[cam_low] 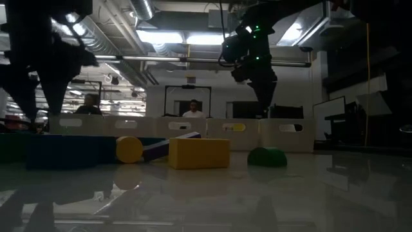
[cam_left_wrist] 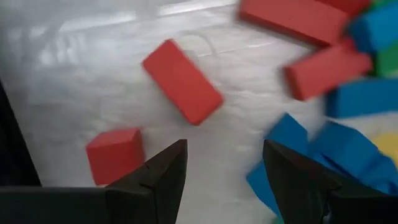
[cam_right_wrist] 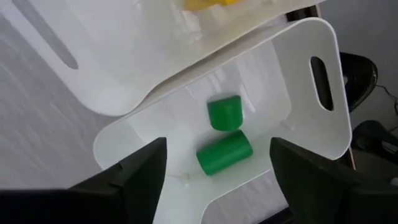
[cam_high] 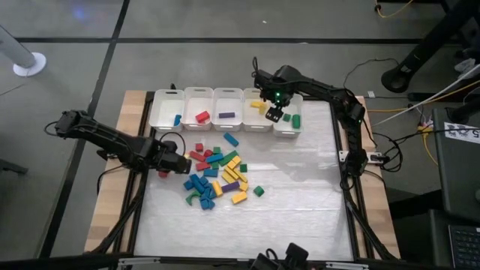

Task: Sort blocks
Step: Put the red block into the middle left white bin

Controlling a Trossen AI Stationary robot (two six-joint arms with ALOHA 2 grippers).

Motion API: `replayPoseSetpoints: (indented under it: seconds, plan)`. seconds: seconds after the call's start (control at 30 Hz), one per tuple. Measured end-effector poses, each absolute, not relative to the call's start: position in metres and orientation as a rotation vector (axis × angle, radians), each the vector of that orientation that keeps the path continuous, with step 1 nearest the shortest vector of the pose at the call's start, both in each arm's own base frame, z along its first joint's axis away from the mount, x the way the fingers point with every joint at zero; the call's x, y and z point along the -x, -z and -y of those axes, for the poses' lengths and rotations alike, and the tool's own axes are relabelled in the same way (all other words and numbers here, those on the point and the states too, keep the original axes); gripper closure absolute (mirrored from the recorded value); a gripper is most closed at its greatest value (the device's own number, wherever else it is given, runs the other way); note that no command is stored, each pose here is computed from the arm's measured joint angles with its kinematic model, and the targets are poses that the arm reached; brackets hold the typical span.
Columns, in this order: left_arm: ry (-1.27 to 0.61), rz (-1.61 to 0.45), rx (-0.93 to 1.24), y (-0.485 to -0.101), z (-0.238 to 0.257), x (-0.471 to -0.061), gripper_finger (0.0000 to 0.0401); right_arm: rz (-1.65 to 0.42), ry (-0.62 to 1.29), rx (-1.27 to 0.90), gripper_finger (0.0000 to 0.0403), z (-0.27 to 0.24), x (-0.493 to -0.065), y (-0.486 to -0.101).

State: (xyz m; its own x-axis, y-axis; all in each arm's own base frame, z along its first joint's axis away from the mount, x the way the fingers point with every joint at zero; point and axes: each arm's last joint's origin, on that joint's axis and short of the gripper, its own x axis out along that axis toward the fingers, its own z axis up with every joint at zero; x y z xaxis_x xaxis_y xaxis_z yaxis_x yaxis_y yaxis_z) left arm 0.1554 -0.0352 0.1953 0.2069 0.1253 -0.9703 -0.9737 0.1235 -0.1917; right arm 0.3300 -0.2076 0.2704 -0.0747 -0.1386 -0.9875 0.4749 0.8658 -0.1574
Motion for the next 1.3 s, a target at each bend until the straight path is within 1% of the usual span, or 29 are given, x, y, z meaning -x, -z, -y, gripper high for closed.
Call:
replayPoseSetpoints:
  seconds: [0.2, 0.53, 0.83, 1.1, 1.3]
  plan:
    - [-1.158, -0.967, 1.213, -0.181, 0.034, -0.149, 0.0203, -1.528, 0.509, -0.279, 0.0123, 0.209, -0.334, -0.270]
    - [-1.220, -0.892, 1.309, -0.168, 0.026, -0.149, 0.0203, -1.471, 0.521, -0.267, 0.0123, 0.212, -0.338, -0.271]
    - [-1.229, -0.823, 1.381, -0.154, 0.016, -0.151, 0.0203, -1.465, 0.522, -0.265, 0.0123, 0.212, -0.339, -0.271]
    - [-1.283, -0.800, 1.409, -0.145, 0.010, -0.147, 0.0203, -1.450, 0.525, -0.262, 0.0123, 0.213, -0.340, -0.271]
    - [-1.279, -0.861, 1.447, -0.142, 0.010, -0.144, 0.0203, -1.425, 0.530, -0.255, 0.0123, 0.214, -0.342, -0.271]
